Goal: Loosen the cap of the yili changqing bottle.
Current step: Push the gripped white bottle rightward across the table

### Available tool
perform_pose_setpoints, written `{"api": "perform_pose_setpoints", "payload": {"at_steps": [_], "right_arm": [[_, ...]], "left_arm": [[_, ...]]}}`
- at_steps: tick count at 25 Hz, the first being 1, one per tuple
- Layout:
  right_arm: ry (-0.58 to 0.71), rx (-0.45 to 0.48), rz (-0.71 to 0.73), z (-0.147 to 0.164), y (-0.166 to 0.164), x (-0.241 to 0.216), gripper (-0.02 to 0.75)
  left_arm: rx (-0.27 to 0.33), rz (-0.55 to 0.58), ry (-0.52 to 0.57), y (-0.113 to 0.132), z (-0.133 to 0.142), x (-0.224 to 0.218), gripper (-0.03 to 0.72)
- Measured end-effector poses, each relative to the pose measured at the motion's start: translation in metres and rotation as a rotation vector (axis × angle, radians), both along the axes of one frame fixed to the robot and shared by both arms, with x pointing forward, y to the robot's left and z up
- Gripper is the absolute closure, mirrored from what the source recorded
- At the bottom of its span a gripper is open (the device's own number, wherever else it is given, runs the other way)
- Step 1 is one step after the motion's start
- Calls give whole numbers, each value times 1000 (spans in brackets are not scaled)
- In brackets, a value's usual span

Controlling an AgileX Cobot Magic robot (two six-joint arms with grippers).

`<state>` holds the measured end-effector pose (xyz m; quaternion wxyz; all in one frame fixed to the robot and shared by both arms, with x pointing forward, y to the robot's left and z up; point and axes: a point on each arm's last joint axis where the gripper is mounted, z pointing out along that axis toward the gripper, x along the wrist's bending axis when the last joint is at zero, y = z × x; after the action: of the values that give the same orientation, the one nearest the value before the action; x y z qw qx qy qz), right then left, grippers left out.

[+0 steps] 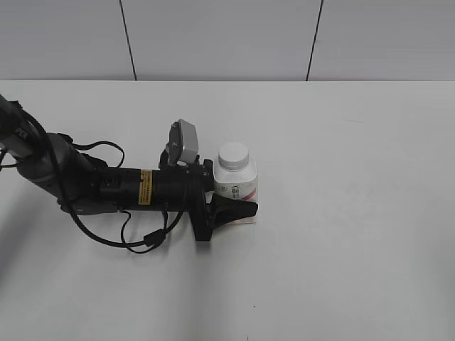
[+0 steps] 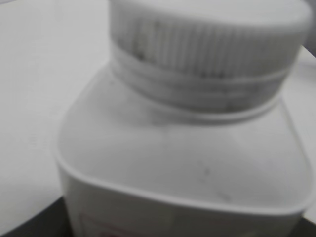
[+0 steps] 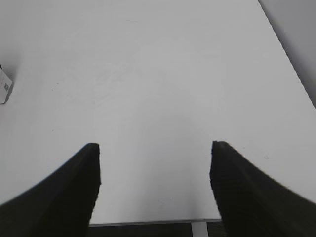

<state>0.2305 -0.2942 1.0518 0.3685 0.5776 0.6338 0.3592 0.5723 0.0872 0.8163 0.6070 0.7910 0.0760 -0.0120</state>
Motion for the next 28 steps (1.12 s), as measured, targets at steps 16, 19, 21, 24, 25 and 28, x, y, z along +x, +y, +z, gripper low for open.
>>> {"api": "perform_pose_setpoints", "payload": {"at_steps": [16, 19, 21, 24, 25, 28], "right_arm": [[0, 14, 9, 0, 1, 0, 192], [0, 20, 11, 0, 2, 0, 192], [-3, 55, -1, 1, 2, 0, 192], [23, 114, -12, 7, 4, 5, 192], [57, 138, -11, 11, 5, 11, 192], [181, 199, -6, 24, 9, 33, 192]], "left_arm": [[7, -14, -4, 0, 0, -1, 263], [14, -18, -8, 0, 1, -1, 265], [23, -32, -15, 0, 2, -2, 265], [35, -59, -20, 0, 1, -4, 265], [37, -65, -22, 0, 1, -4, 265], [41, -78, -26, 0, 1, -5, 266]]}}
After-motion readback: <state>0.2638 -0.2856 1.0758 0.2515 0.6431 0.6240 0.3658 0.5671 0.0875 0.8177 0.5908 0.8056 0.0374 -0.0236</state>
